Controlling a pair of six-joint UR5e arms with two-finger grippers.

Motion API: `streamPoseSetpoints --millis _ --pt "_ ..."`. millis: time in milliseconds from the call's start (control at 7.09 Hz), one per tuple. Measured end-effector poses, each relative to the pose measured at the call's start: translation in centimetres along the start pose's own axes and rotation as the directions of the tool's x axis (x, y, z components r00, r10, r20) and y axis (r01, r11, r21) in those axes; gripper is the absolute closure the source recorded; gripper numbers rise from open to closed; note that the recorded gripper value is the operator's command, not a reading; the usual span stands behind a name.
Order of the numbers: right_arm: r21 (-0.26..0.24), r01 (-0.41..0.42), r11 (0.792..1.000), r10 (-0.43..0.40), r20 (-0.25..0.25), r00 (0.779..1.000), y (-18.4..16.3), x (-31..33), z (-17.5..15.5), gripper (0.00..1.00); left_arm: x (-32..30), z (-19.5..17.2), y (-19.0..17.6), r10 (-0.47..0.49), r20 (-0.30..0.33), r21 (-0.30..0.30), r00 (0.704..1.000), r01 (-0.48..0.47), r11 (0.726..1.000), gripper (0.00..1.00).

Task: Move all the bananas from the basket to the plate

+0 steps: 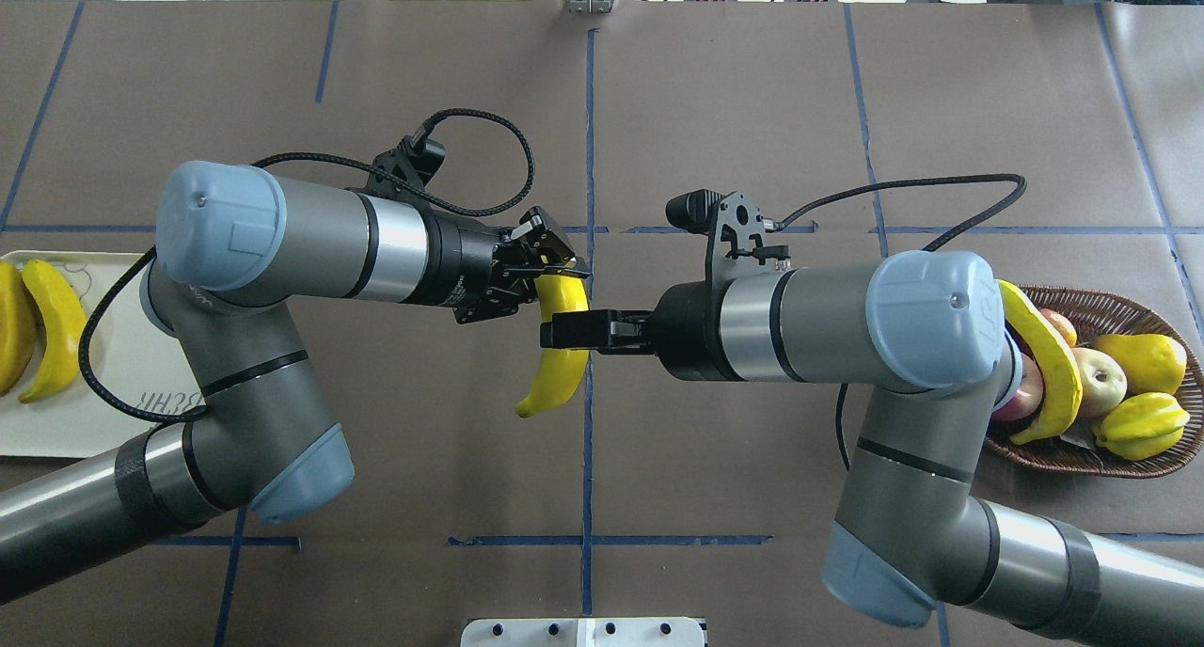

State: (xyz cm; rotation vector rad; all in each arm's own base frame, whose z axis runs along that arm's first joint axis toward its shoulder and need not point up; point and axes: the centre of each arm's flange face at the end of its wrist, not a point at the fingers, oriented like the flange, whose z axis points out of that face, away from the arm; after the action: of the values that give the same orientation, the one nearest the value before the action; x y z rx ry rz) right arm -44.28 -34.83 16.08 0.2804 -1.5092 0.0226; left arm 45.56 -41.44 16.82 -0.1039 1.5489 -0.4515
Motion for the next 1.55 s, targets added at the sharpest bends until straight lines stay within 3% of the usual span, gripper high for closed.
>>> streamPoseSetpoints --millis 423,846,1269,1551 --pt "-0.086 -0.054 0.995 0.047 -0.088 0.995 -4.6 2.4 -6.3 0.0 -1.2 0.2 -1.6 -0.066 0.147 0.117 0.987 0.049 0.992 1.0" --pt "-0.09 -0.078 0.993 0.062 -0.166 0.984 -6.2 8.2 -11.3 0.0 -4.1 -3.8 -4.0 -0.199 0.351 0.279 0.915 0.101 0.955 1.0" --pt "-0.093 -0.051 0.994 0.022 -0.286 0.958 -4.9 16.1 -15.3 0.0 -11.7 -9.3 -8.3 -0.321 0.452 0.402 0.832 0.131 0.906 1.0" --pt "-0.139 -0.016 0.99 -0.039 -0.382 0.923 -3.9 21.0 -17.1 0.0 -17.3 -12.7 -11.3 -0.348 0.515 0.448 0.784 0.1 0.888 1.0"
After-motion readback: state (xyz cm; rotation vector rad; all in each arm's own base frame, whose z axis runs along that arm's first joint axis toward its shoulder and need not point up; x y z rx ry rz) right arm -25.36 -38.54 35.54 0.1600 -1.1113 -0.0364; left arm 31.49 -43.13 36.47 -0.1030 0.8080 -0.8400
